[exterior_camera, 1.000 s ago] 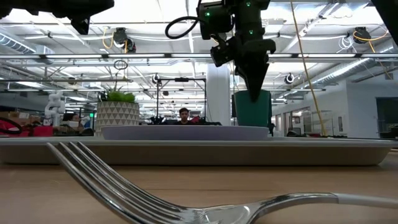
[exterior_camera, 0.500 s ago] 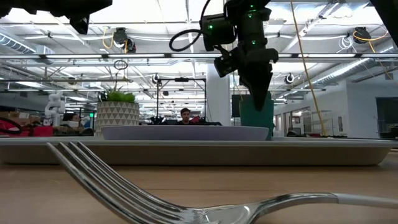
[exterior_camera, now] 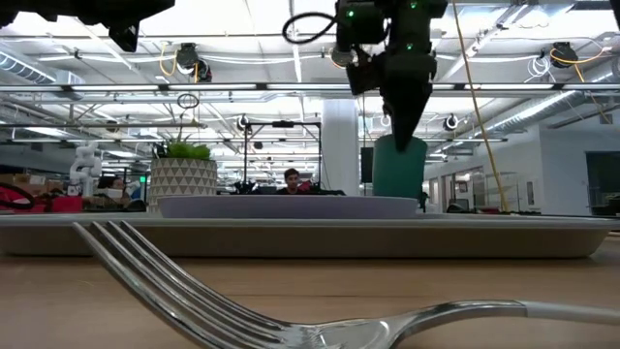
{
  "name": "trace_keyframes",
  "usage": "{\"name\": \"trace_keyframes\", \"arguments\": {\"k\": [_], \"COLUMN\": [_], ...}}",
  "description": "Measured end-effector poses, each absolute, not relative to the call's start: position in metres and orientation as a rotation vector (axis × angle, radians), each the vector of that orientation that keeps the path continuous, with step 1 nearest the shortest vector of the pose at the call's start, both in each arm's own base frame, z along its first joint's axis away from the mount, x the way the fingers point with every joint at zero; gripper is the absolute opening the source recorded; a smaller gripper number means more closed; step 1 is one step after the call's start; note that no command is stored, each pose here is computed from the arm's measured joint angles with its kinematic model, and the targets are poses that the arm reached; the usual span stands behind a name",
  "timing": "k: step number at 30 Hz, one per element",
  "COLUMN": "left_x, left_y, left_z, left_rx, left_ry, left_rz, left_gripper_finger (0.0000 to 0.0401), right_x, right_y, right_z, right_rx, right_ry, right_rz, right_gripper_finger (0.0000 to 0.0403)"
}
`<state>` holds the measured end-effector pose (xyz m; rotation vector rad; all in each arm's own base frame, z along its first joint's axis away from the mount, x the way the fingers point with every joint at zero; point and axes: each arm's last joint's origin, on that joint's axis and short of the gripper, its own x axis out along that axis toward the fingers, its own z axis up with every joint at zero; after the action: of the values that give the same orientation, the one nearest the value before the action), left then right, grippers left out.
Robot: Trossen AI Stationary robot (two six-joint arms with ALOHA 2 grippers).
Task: Pick and place plate/cup/fork/spoon on tray
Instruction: Put the green cup to the top right of the blue plate on the blue tray
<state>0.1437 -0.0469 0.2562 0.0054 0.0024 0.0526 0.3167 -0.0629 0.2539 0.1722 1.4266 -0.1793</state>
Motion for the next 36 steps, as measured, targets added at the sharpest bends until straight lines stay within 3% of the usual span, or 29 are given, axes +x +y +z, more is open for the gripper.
{"name": "trace_keyframes", "arguments": {"k": [7, 16, 25, 36], "left_x": [0.144, 0.144, 0.144, 0.144], "left_y": [-0.047, -0.047, -0.047, -0.047], "left_z": [0.257, 0.258, 0.258, 0.258], "left_rx": [0.011, 0.025, 0.035, 0.035], "left_ry": [-0.001, -0.018, -0.018, -0.017], "left_rz": [0.052, 0.054, 0.054, 0.054], "left_gripper_finger": [0.0042, 0.0042, 0.0042, 0.0042], "right_x": [0.305, 0.304, 0.305, 0.307], "right_y": [-0.059, -0.058, -0.057, -0.049], "right_z": [0.25, 0.238, 0.238, 0.238], "right_rx": [0.214, 0.19, 0.122, 0.1], "right_ry": [1.433, 1.439, 1.428, 1.429], "right_rz": [-0.145, -0.124, -0.07, -0.042], "right_gripper_finger": [0.0062, 0.0063, 0.0006, 0.0005]}}
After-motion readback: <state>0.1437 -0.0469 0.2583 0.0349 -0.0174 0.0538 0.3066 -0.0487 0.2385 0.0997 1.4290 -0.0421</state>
